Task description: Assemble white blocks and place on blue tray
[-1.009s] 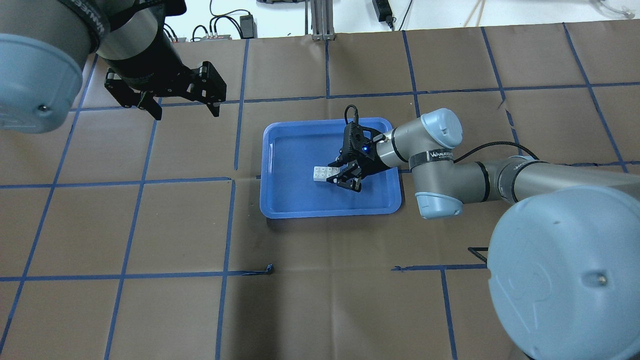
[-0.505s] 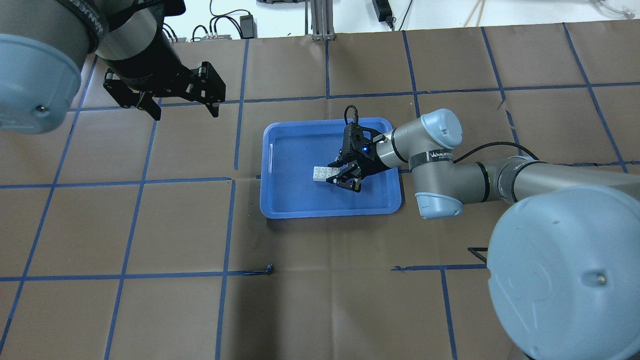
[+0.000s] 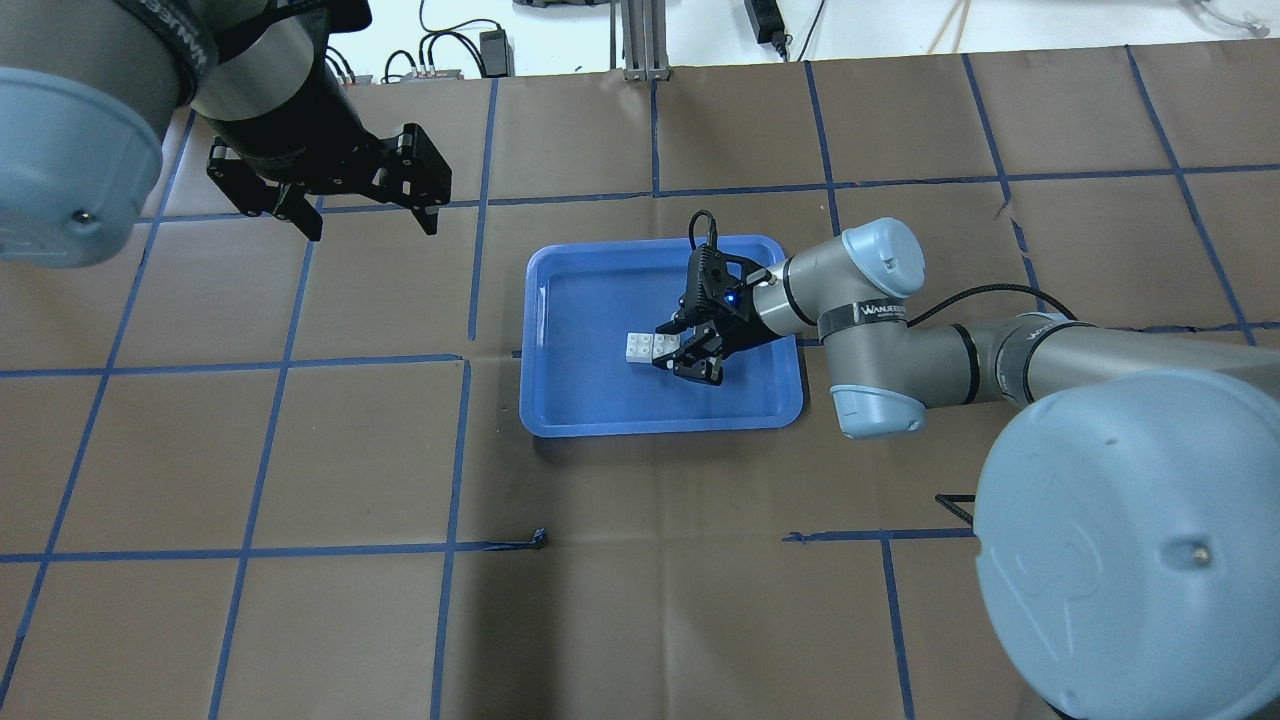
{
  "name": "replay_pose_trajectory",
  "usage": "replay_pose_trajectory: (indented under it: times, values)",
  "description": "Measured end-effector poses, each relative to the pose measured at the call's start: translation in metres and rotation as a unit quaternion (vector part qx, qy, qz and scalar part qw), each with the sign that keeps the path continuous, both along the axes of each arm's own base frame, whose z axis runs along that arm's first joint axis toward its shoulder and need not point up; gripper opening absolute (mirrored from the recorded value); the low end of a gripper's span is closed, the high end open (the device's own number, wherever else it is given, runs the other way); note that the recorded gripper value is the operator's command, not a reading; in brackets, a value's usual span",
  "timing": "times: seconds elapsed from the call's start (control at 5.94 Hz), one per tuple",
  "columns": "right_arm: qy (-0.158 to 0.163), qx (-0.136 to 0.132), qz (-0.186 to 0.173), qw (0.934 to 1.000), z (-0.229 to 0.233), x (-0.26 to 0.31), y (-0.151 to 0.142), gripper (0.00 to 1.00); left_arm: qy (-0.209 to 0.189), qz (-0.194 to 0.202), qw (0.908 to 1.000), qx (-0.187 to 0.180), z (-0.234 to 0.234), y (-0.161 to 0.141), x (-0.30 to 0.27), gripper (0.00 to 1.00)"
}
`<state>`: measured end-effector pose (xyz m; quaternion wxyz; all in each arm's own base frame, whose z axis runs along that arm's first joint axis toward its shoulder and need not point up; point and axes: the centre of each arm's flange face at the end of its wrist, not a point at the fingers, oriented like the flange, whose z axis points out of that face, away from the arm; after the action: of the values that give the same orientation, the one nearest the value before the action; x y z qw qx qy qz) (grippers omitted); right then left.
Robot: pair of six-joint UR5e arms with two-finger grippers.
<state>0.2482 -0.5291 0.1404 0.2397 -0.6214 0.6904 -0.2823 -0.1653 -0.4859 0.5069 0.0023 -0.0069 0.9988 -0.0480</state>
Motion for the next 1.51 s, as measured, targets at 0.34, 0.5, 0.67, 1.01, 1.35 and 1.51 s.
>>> replay_pose_trajectory:
  times: [0.34,0.5,0.67,1.01,1.35,1.51]
  values:
    - [-0.001,0.001,-0.001,1.0000,0.000,0.000,0.000,1.00,0.000,0.000,1.0000,-0.001,0.000,0.000,0.000,0.99]
    - [-0.002,0.005,-0.007,1.0000,0.002,0.000,0.000,1.00,0.000,0.000,1.0000,-0.001,0.000,0.000,0.000,0.99]
    - [-0.001,0.011,-0.021,0.9997,0.007,-0.001,-0.003,1.00,0.000,0.000,1.0000,-0.001,0.000,0.000,0.000,0.99]
    - [0.021,0.009,-0.059,0.9980,0.038,-0.007,-0.019,1.00,0.000,0.000,1.0000,-0.001,0.000,-0.001,0.000,0.99]
    - [0.086,0.062,-0.148,0.9834,0.097,-0.027,-0.031,1.00,0.000,0.000,1.0000,-0.001,0.000,0.000,0.000,0.99]
    - [0.127,0.119,-0.226,0.9586,0.134,-0.041,-0.030,1.00,0.000,0.000,1.0000,-0.001,0.001,0.000,0.000,0.99]
